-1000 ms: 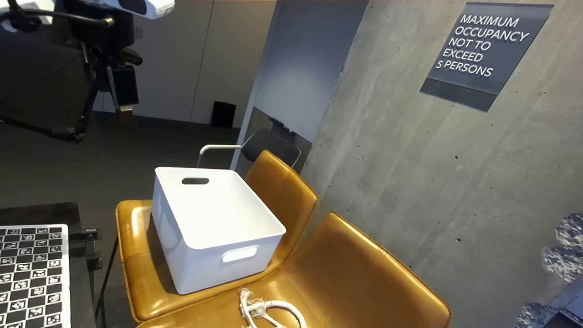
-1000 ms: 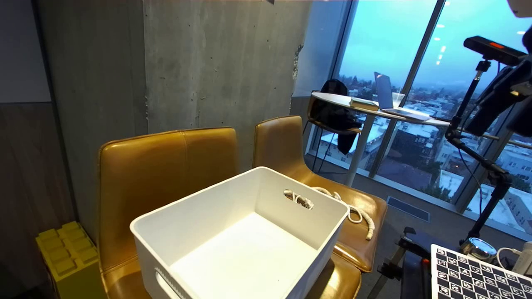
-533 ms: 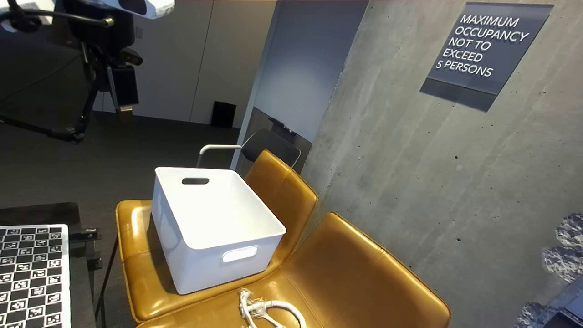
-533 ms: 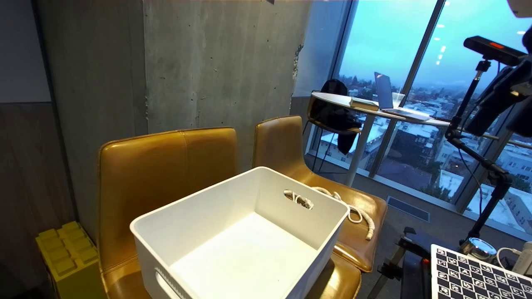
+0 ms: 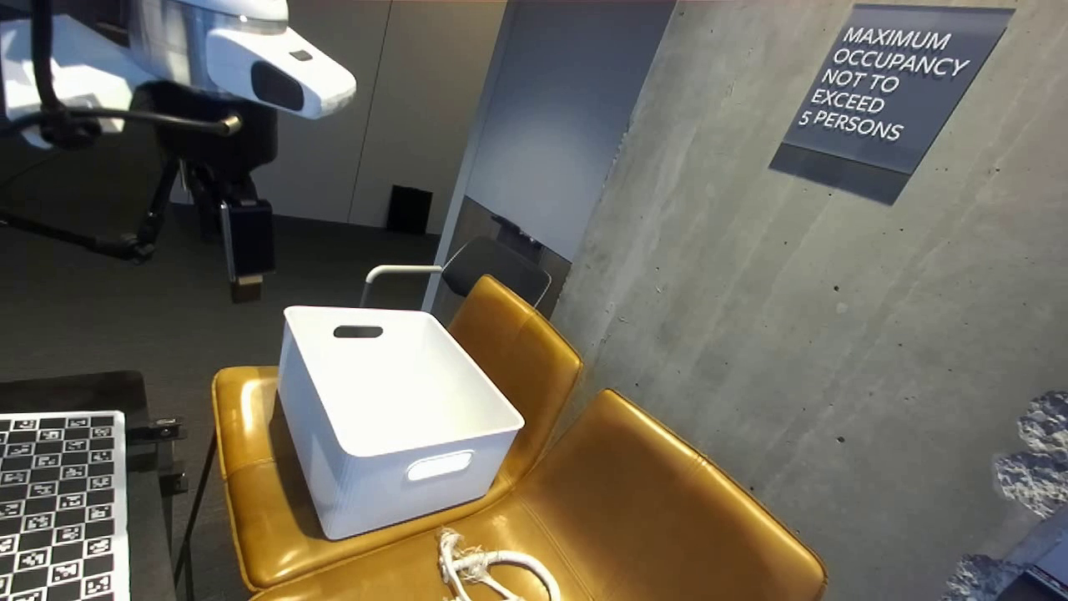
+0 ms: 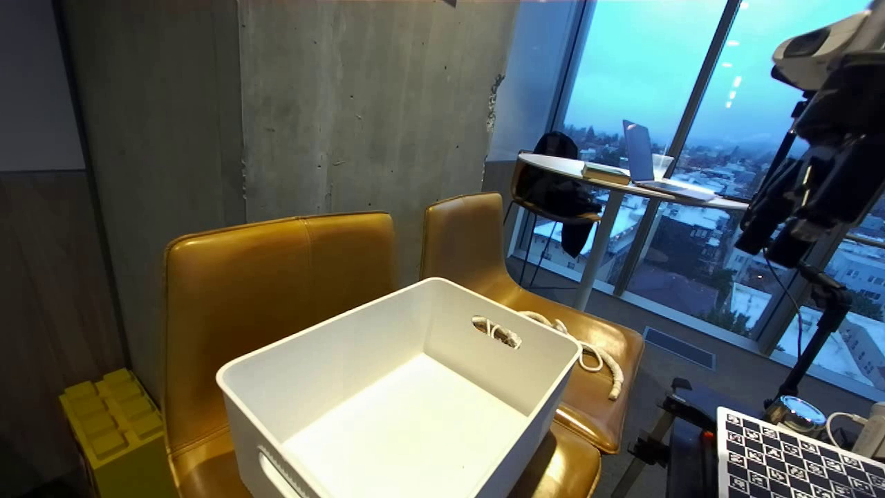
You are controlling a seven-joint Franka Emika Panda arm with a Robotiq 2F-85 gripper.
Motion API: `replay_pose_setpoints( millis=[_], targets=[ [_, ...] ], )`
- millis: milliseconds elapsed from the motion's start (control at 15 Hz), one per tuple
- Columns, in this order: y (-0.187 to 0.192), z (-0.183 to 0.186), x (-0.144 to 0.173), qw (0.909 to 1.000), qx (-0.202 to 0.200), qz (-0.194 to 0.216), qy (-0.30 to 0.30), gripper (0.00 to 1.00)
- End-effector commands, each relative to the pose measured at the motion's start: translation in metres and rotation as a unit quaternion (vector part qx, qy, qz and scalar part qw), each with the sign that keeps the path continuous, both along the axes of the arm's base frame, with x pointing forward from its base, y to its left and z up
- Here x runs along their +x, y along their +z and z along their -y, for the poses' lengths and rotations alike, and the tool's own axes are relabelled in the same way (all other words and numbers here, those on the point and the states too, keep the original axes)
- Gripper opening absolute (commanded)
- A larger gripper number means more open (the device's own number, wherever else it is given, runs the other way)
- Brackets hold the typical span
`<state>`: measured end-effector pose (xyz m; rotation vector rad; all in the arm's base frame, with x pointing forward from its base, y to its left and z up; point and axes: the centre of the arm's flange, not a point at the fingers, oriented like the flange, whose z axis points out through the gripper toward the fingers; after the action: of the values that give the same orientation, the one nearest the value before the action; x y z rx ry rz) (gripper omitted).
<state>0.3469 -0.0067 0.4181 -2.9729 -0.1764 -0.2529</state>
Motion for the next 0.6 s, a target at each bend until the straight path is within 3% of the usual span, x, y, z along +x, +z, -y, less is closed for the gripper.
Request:
replay_pose_setpoints(
  millis=[0,267,533],
  targets=[
    [-0.032,0.067,0.03,0.9995,-0.024,-0.018,-0.013,1.0],
    [-0.072,0.141,0.049,0.9985,-0.033,-0.039,-0.019,1.0],
    [-0.109,0.191,0.076,0.9976,-0.034,-0.059,-0.014,1.0]
  ],
)
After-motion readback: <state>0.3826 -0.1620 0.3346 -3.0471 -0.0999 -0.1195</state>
